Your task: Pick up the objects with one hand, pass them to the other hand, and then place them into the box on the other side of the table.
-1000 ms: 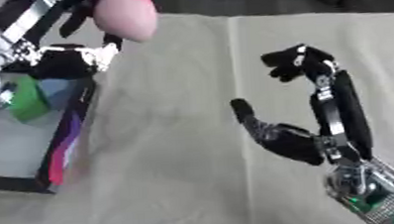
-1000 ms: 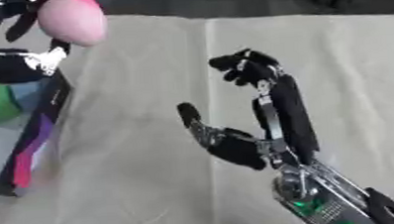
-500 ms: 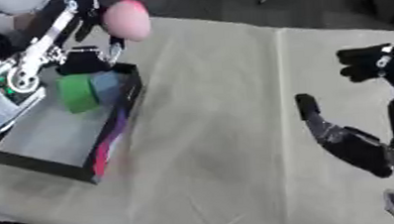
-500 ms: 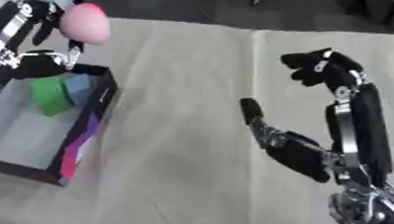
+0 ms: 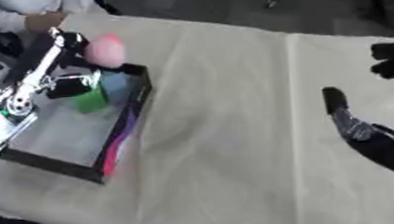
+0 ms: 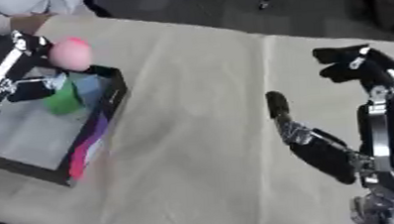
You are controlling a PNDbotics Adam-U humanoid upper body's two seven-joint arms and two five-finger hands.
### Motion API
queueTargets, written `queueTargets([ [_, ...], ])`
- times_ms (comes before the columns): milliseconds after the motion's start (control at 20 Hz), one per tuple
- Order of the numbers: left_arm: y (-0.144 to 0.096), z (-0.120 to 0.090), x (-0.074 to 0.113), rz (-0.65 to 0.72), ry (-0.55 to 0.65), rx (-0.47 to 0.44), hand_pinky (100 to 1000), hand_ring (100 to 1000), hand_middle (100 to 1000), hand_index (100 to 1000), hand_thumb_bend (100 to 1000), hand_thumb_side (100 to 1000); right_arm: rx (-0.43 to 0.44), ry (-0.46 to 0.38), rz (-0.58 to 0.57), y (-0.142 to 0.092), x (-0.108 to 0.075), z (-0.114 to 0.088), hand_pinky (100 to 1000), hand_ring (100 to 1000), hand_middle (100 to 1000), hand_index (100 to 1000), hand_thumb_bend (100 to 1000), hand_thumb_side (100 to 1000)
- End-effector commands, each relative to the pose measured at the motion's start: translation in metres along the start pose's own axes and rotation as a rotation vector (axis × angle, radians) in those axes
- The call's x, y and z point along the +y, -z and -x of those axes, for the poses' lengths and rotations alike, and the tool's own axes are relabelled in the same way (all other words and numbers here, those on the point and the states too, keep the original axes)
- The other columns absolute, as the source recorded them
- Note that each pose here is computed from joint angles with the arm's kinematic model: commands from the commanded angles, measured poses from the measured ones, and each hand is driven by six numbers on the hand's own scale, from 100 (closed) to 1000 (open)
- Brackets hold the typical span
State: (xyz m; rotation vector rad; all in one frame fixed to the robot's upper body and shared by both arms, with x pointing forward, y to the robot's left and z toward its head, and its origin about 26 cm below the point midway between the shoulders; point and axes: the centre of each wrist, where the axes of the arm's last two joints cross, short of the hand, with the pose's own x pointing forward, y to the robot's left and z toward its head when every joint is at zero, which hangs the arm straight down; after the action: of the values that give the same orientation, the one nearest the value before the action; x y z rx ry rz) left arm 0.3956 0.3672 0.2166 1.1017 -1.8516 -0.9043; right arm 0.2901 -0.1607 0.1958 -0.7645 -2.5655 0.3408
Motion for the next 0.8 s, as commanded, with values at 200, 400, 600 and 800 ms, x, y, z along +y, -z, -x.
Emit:
queueTargets([
  [200, -0.009, 0.031, 0.019, -0.042, 0.145, 0.024, 802, 862, 486, 664, 524, 100, -0.032, -0.009, 0.03, 0.008, -0.007, -0.001, 542, 566, 596, 711, 418, 372],
  [400, -0.013, 0.04, 0.019, 0.005, 0.222, 0.061, 948, 1000, 644, 826, 673, 100, -0.034, -0.007, 0.035, 0.009, -0.008, -0.001, 542, 566, 596, 711, 422, 370],
  [600, -0.014, 0.045, 0.018, 0.035, 0.294, 0.126, 980, 1000, 676, 850, 743, 194, -0.032, -0.006, 0.04, 0.01, -0.008, 0.0, 542, 565, 596, 712, 423, 367],
  [800, -0.007, 0.037, 0.021, -0.001, 0.303, 0.137, 927, 1000, 612, 799, 529, 344, -0.027, -0.012, 0.05, 0.011, -0.01, 0.001, 543, 566, 564, 712, 427, 354],
])
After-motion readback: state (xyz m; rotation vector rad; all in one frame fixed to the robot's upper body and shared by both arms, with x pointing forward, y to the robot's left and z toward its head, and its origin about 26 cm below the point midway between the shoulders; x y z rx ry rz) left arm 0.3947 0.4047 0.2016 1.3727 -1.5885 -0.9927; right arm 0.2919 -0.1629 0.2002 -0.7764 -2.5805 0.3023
